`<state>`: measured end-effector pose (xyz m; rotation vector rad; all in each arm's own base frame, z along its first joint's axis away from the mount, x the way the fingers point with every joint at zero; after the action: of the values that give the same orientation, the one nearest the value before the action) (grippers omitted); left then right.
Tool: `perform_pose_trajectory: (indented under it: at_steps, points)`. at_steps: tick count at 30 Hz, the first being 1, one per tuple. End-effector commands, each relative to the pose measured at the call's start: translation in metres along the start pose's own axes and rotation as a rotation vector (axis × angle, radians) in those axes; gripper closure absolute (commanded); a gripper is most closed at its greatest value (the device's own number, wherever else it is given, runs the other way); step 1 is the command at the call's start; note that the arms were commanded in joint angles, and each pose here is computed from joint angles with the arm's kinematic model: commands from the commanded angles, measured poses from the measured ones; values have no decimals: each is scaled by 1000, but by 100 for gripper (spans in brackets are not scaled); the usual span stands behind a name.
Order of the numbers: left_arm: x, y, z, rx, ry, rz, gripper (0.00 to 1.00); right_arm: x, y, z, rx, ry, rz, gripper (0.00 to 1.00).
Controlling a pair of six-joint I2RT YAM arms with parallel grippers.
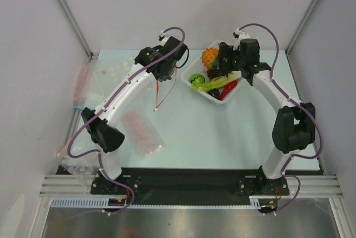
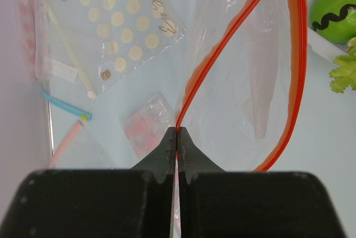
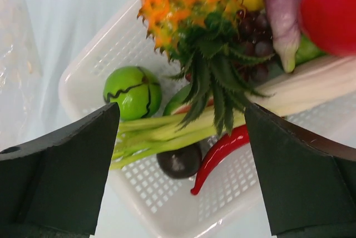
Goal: Place the food in the zip-top bag and seal the zipper
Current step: Pick up the fake fruit from the bin.
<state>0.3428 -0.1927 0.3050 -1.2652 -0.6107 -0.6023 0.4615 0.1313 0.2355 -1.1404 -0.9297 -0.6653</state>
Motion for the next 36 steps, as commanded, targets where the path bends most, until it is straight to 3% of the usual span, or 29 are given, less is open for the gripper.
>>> perform_pose_trajectory:
  at_steps: [1, 10, 17, 27, 29, 33, 36]
  points:
    - [9, -4, 3, -1, -25, -55, 100, 39, 13, -7, -20, -80, -122, 0]
    - [5, 9, -11, -25, -9, -30, 99, 18, 69, -25, -17, -66, -33, 1]
    - [5, 7, -17, -65, 4, -31, 100, -4, 77, -25, 34, -47, 55, 7]
    - [6, 6, -25, -88, 18, -35, 100, -31, 61, 1, 206, -18, 130, 35]
    - [6, 4, -26, -91, 21, -34, 100, -37, 59, 4, 221, -16, 143, 34]
    - [5, 3, -26, -90, 34, -36, 100, -39, 54, 8, 230, -23, 142, 11]
    - [4, 2, -26, -89, 41, -34, 100, -42, 55, 8, 229, -24, 154, 13]
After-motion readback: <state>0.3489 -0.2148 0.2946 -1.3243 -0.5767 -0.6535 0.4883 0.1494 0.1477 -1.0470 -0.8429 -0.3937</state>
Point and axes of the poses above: each gripper's point midway between its finger pads, its own y axis out along the fingers, its own z axis along the line the jaws close on, x = y × z, the point moved 4 cm from there along -y, back along the fingers, and after that the axes turned 8 degrees about -y, right-handed, at the moved point
